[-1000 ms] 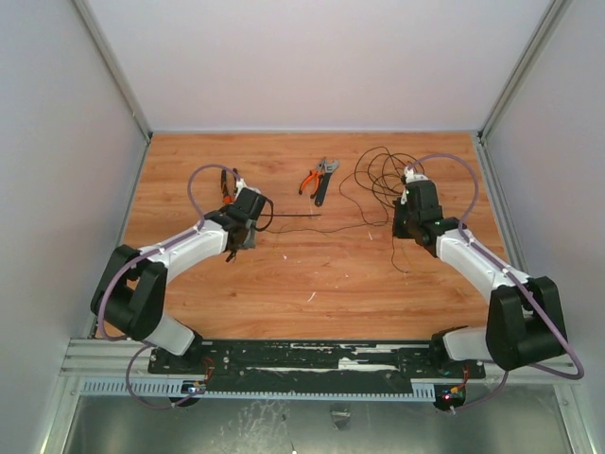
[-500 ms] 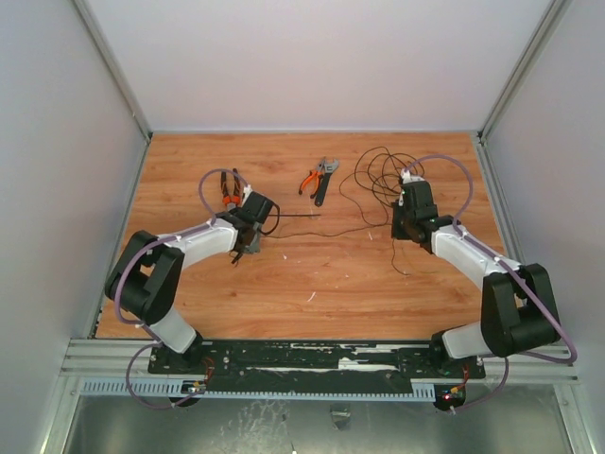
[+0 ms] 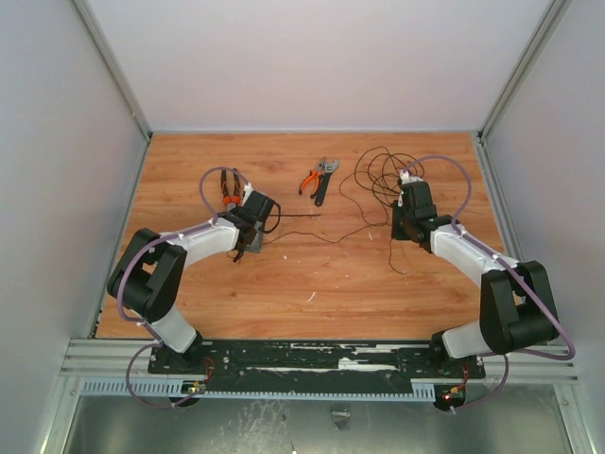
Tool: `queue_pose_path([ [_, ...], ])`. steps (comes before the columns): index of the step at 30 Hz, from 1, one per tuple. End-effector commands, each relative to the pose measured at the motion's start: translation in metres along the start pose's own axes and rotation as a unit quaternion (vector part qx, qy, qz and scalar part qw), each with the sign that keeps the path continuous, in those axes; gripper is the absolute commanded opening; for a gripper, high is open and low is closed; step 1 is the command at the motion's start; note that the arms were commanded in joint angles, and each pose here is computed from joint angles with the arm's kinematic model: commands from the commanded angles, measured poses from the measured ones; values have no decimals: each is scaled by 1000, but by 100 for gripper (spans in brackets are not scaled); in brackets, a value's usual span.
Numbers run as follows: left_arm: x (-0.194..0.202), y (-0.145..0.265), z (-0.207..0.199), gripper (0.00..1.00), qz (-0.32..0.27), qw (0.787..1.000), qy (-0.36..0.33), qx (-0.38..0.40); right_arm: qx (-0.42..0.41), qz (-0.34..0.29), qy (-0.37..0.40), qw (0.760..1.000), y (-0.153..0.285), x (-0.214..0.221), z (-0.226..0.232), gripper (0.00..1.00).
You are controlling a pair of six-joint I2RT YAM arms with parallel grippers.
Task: Zip-tie the wires
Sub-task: Place the cable at the center of the board.
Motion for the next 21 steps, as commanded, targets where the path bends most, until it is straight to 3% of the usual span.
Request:
queue_pose_path([
  [1, -6, 1, -6, 57, -7, 1000, -1, 10, 8, -20, 0, 1000, 0, -15, -4, 21],
  [8, -13, 16, -9, 79, -22, 999, 5, 44, 6, -22, 0, 1000, 3, -16, -3, 32],
  [17, -34, 44, -6, 97, -67, 995, 32, 72, -33, -56, -7, 998, 16, -38, 8, 42],
  [21, -51, 68, -4, 98, -106, 988, 56, 96, -80, -80, -10, 993, 18, -58, 22, 45],
])
Point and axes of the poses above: each gripper's point midway between its finger pads, its own y axis back along the fingers, its own z axis along the line the jaws close on, x = y × z, the point moved 4 cm from there along y, back along the fingers, and after that the axes turned 6 degrees about y, right-handed, at the moved point
